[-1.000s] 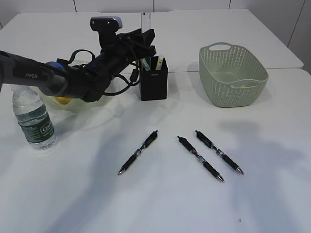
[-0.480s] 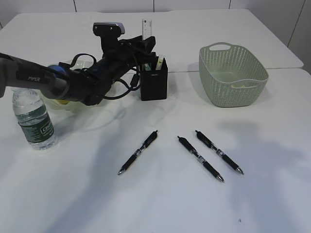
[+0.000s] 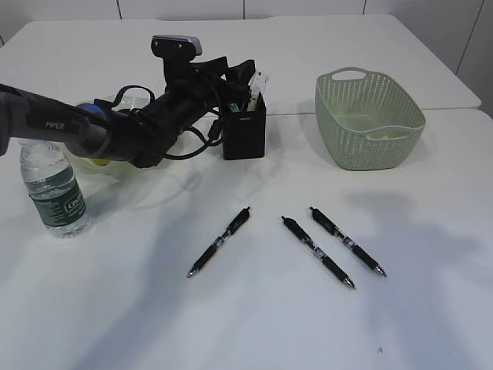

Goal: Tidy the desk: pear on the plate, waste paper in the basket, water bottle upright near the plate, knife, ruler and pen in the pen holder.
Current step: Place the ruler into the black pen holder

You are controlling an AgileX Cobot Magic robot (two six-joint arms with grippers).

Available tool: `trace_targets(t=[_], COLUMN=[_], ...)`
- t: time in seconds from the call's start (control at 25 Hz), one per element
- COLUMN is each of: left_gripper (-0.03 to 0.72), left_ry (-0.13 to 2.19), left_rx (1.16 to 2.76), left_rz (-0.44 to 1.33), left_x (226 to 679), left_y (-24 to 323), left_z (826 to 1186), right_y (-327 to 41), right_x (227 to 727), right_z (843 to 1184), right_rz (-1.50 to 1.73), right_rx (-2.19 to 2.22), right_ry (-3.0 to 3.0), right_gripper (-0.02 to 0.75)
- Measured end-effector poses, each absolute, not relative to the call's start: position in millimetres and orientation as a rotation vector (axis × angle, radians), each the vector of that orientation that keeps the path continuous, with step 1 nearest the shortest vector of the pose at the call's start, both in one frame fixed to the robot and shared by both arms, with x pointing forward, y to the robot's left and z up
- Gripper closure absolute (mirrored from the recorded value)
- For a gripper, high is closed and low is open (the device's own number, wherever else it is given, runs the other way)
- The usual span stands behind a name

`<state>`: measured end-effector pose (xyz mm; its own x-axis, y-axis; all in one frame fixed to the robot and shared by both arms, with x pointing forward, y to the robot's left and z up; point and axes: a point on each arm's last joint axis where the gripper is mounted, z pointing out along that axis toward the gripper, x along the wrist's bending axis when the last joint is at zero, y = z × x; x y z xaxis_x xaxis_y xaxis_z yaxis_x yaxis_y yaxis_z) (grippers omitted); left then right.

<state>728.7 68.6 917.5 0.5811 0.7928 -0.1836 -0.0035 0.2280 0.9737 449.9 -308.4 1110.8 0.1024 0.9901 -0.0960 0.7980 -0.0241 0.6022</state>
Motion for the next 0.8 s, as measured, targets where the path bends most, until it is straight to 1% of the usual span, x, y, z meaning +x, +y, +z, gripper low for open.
trace_targets(t=[0.2, 0.36, 0.6, 0.8], left_gripper=[0.231, 0.230, 0.230, 0.230], left_ry=[0.775, 0.745, 0.721, 0.765], left_rx=[1.208, 1.238, 1.295, 1.370], left_rz=[0.638, 0.643, 0.673, 0.708], left_x=[728, 727, 724, 721], left_y=[68, 67, 66, 71], left_z=[920, 927, 960, 988], right_y=[-308, -308, -308, -308], right_x=[450, 450, 450, 450], right_z=[1111, 1111, 1111, 1111], right_rz=[0.488, 0.488, 0.489, 0.491], right_rx=[1.867, 1.867, 1.866, 1.865], right_ry=[1.740, 1.740, 1.740, 1.739], right_gripper=[0.424, 0.424, 0.424, 0.424])
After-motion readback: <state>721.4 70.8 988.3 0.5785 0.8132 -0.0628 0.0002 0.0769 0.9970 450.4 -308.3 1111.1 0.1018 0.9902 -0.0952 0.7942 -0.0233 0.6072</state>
